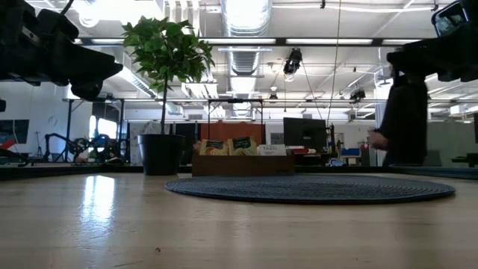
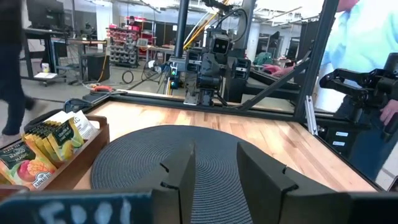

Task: Pick & Place Tea
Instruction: Return to Home Position

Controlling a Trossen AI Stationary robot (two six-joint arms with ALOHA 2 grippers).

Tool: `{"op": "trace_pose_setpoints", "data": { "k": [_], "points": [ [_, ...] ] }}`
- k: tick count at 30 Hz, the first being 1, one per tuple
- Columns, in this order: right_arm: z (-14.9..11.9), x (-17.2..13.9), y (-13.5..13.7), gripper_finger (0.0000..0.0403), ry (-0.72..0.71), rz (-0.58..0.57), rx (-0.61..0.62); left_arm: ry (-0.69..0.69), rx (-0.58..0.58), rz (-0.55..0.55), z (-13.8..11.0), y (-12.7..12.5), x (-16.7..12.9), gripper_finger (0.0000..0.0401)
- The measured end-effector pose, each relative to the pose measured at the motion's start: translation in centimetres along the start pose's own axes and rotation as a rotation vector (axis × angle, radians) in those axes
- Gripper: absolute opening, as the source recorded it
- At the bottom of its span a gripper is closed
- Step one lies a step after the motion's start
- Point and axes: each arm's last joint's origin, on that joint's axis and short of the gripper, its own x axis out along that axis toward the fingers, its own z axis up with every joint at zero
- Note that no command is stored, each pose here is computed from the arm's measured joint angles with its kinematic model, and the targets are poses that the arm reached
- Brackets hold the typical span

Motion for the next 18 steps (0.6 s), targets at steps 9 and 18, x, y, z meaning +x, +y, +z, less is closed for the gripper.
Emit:
{"op": "trace_pose_setpoints", "data": {
  "k": [9,18],
  "points": [
    [0.00,0.00,0.00,0.0122,0.000,-0.001,0.000,-0.001,0.000,0.000,0.02,0.00,0.00,0.0094],
    [-0.01,0.00,0.00,0.0122,0.000,-0.001,0.000,0.000,0.000,0.000,0.01,0.00,0.00,0.0094]
  ]
}}
